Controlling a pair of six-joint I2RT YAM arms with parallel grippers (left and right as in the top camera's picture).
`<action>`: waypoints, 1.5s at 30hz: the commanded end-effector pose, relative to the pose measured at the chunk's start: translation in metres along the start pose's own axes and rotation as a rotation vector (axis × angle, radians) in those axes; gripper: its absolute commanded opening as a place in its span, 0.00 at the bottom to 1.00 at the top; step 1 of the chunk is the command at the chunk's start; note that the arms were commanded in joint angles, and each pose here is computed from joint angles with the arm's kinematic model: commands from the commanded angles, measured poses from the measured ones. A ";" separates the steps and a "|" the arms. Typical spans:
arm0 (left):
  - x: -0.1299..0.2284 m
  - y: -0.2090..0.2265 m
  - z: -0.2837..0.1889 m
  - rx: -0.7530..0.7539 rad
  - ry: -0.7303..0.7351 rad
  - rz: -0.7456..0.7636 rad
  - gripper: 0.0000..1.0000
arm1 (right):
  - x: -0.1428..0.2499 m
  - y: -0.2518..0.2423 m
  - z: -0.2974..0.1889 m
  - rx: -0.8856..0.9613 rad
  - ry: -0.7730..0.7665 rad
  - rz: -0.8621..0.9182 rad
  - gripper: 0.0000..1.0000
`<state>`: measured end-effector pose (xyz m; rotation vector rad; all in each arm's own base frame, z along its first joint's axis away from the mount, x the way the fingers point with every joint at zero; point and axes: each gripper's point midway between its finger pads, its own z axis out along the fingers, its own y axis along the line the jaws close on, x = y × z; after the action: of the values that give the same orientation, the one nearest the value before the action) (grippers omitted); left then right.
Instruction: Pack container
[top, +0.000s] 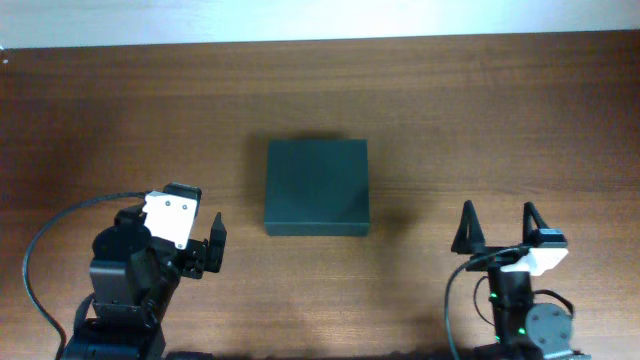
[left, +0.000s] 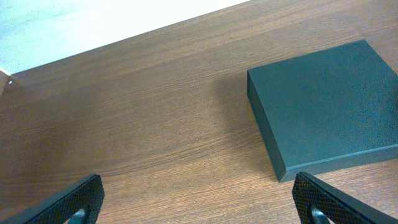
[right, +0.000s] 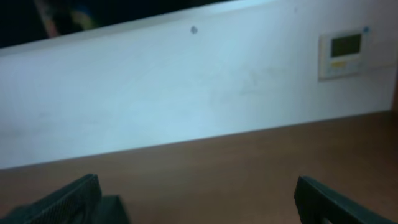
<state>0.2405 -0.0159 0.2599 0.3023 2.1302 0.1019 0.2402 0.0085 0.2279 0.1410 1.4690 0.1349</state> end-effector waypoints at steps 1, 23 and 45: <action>0.000 -0.001 -0.001 0.002 -0.005 -0.015 0.99 | 0.033 -0.015 0.003 0.063 0.033 -0.062 0.99; 0.000 -0.001 -0.001 0.002 -0.005 -0.015 0.99 | 0.068 -0.011 -0.001 0.017 0.160 -0.106 0.99; 0.000 -0.001 -0.001 0.002 -0.005 -0.015 0.99 | 0.068 -0.011 -0.001 0.017 0.160 -0.106 0.99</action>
<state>0.2404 -0.0159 0.2597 0.3023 2.1302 0.1019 0.2459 0.0090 0.1614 0.0789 1.6295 0.0521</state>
